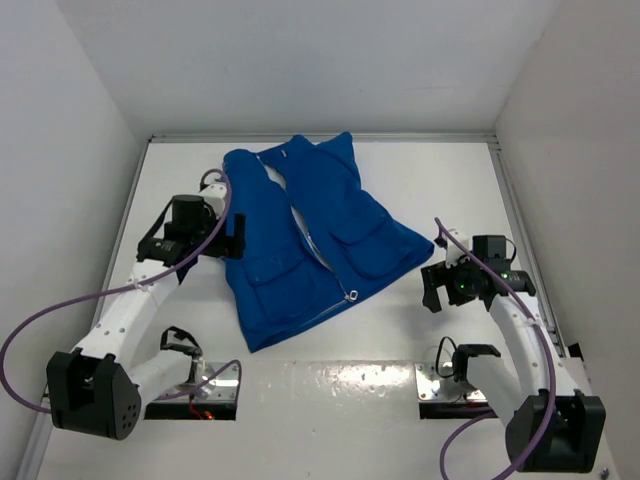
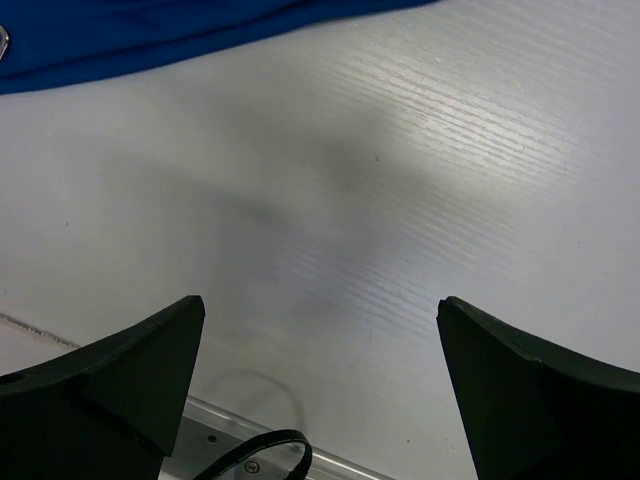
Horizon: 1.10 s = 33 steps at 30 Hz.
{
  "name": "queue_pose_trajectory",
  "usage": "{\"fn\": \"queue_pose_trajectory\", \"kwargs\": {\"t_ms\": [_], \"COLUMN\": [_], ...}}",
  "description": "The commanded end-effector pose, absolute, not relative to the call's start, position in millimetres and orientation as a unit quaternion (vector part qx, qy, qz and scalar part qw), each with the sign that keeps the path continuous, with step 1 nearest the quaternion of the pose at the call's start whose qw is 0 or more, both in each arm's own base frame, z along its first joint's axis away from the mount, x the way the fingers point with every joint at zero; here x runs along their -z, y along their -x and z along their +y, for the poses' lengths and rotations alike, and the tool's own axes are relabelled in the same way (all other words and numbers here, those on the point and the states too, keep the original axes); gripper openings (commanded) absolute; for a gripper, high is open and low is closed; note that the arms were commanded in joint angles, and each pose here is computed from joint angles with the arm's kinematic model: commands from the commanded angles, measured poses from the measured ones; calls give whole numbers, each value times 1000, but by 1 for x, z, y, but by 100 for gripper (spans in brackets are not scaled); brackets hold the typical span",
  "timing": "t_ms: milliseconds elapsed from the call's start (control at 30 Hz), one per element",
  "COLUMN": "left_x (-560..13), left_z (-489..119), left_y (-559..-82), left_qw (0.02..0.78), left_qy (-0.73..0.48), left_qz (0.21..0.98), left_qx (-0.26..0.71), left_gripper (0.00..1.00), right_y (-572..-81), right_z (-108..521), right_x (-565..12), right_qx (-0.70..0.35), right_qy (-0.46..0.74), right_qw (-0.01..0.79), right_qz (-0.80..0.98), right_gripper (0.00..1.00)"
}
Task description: Zip up the jacket
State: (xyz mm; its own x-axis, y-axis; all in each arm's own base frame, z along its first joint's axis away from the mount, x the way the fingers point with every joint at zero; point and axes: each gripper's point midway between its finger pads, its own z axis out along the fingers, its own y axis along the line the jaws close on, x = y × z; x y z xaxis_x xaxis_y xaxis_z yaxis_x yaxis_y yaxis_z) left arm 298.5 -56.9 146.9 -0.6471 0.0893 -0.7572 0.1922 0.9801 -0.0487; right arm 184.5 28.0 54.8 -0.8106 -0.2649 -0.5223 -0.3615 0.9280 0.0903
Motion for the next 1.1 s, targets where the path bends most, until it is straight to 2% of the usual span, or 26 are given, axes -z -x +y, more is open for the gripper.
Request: {"fn": "queue_pose_trajectory", "kwargs": {"t_ms": [0, 133, 233, 333, 533, 667, 700, 933, 1067], "left_x": [-169, -192, -189, -170, -155, -156, -160, -125, -107], "left_z": [-80, -140, -183, -213, -254, -285, -291, -318, -327], "left_y": [-295, -281, -272, -264, -266, -272, -280, -284, -286], "left_qw": [445, 441, 399, 354, 328, 320, 330, 269, 246], "left_qy": [-113, -151, -117, -84, -70, -62, -53, -11, 6], "left_qz": [883, 852, 845, 844, 849, 850, 848, 874, 883], "left_qx": [95, 240, 338, 395, 408, 414, 412, 404, 400], "left_gripper": [100, 76, 71, 68, 66, 69, 67, 56, 54], "right_y": [-183, -180, -179, -178, -184, -187, -189, -192, -193], "right_z": [33, 44, 53, 61, 79, 92, 95, 95, 96], "right_x": [-59, -59, -61, -64, -75, -77, -78, -74, -72], "right_qx": [-107, -137, -163, -187, -241, -283, -292, -295, -297], "right_qy": [170, 162, 146, 137, 103, 75, 63, 48, 40], "right_qw": [267, 261, 264, 267, 277, 267, 265, 254, 247], "right_qz": [943, 942, 939, 936, 924, 918, 917, 920, 921], "right_gripper": [100, 100, 100, 98, 95, 92, 92, 92, 92]}}
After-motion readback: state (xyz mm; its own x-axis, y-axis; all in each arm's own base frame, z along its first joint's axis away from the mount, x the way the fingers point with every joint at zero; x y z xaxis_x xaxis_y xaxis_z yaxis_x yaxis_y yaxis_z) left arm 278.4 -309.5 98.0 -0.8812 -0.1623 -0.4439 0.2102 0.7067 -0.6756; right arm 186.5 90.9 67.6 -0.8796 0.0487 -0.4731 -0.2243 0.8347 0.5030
